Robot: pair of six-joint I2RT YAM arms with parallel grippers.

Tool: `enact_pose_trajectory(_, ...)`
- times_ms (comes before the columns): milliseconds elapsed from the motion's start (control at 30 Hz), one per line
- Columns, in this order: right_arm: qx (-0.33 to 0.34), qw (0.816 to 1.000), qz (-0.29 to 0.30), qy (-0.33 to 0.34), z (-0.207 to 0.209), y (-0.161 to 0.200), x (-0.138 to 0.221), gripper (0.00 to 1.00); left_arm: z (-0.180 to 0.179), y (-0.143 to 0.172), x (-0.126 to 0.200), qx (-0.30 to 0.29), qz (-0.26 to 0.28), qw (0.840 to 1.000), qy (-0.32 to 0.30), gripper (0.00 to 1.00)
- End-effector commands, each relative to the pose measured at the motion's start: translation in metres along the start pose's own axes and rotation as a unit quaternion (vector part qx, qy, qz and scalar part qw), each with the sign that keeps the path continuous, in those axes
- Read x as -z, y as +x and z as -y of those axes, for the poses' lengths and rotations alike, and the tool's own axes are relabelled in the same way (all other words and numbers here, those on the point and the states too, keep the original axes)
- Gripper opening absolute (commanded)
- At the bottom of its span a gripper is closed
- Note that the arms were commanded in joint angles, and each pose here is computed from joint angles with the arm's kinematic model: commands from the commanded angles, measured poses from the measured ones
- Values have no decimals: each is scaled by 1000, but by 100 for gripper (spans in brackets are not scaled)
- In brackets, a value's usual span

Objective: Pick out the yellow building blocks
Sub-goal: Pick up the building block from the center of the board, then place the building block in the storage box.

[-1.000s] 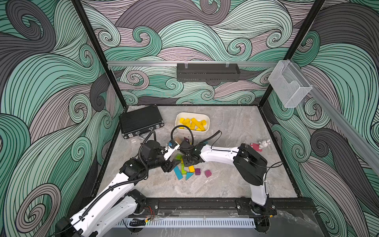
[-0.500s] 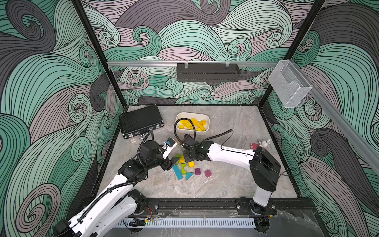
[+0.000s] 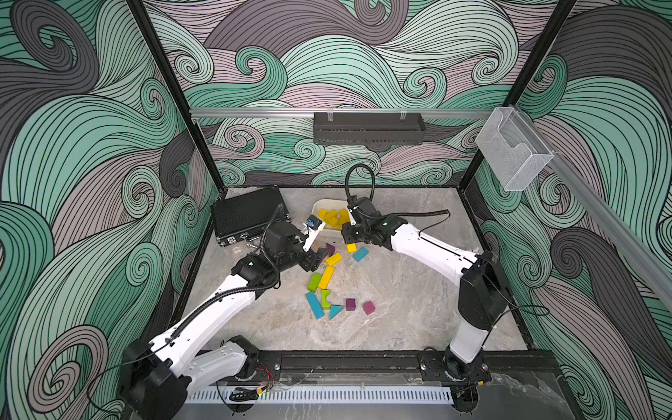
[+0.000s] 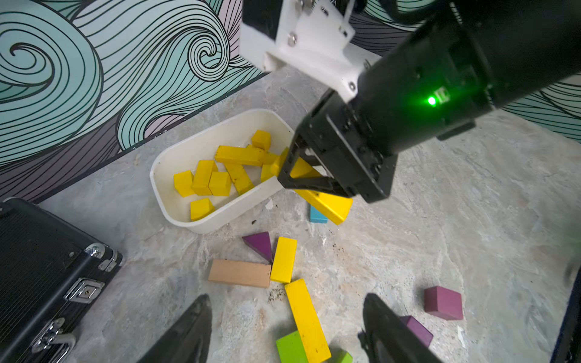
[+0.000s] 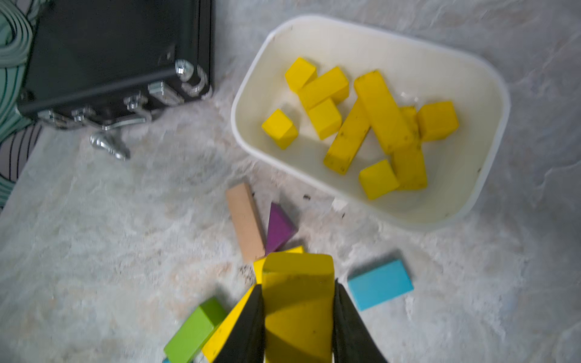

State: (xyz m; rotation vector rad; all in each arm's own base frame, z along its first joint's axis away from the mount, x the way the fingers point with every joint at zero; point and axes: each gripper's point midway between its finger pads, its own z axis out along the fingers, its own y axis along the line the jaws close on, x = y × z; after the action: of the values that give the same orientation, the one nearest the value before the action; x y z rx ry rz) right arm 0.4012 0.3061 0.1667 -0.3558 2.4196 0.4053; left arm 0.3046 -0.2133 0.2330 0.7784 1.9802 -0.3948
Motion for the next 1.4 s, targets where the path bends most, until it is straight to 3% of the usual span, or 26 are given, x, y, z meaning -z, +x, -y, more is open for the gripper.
enact_pose_trajectory(0, -8, 1000, -5, -18, 13, -12, -24, 23, -10, -28, -16, 0, 24, 1000, -6, 75)
enact_pose_trajectory(200, -40, 999, 10, -22, 37, -30, -54, 25, -18, -32, -57, 8, -6, 1000, 3, 74)
enact_pose_trajectory(400, -8, 1000, 8, -23, 43, -44, -93, 26, -12, -19, -93, 37, -38, 997, 60, 72)
enact_pose_trajectory(500, 19, 1000, 9, -19, 46, -51, -108, 26, -4, -11, -98, 38, -49, 994, 92, 72)
enact_pose_trajectory(700, 42, 999, 1, -4, 53, -62, -129, 34, -6, -7, -94, 42, -50, 994, 83, 72)
enact_pose_trajectory(867, 45, 999, 3, -2, 51, -72, -125, 52, -14, -2, -91, 44, -55, 996, 55, 72)
enact_pose_trajectory(1133, 45, 999, 19, -8, 46, -84, -108, 52, -21, -1, -88, 44, -60, 997, 34, 72)
enact_pose_trajectory(1367, 31, 998, 51, -26, 34, -109, -70, 50, -24, 1, -88, 50, -72, 996, 26, 69)
